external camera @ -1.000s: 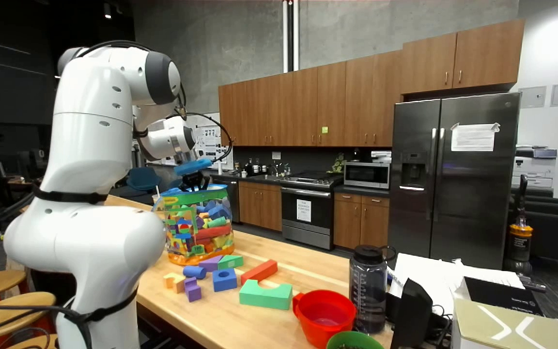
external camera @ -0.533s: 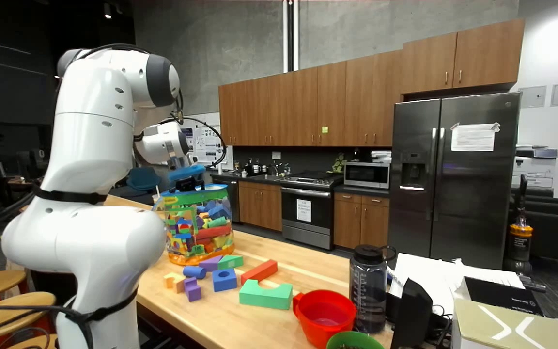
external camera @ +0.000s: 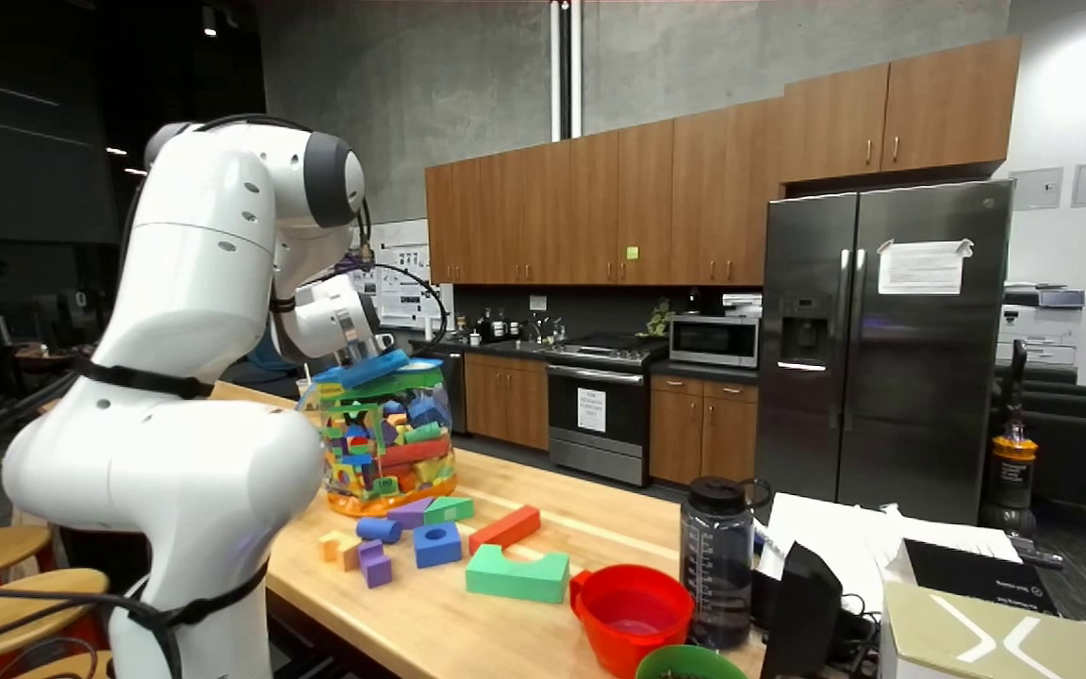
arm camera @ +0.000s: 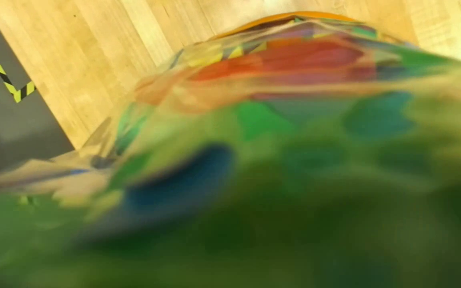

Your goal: Remove one purple block from the clear bag and put it on the counter.

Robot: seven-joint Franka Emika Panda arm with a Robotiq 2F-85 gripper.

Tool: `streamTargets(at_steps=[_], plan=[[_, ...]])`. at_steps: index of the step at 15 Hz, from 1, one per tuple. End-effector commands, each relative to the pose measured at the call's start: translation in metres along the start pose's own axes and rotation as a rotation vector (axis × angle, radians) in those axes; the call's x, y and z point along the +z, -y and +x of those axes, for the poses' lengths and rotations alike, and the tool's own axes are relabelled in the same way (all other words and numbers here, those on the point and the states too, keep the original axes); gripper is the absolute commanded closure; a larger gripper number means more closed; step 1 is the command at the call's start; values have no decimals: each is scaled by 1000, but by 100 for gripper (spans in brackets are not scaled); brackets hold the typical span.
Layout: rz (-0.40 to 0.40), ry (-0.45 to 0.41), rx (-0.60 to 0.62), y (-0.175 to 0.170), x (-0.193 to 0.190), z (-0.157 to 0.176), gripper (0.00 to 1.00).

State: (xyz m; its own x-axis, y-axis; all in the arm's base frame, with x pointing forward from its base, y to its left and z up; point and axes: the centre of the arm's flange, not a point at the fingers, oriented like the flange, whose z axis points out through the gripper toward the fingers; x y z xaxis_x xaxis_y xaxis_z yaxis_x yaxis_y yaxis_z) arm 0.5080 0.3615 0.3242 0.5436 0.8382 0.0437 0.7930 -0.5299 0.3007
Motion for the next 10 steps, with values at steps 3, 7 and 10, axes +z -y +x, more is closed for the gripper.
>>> streamTargets(at_steps=[3, 7, 10], plan=[[-148, -82, 16, -22, 30, 23, 0], [-181, -115, 0, -28, 36, 38, 18], [-175, -122, -8, -28, 34, 45, 38]])
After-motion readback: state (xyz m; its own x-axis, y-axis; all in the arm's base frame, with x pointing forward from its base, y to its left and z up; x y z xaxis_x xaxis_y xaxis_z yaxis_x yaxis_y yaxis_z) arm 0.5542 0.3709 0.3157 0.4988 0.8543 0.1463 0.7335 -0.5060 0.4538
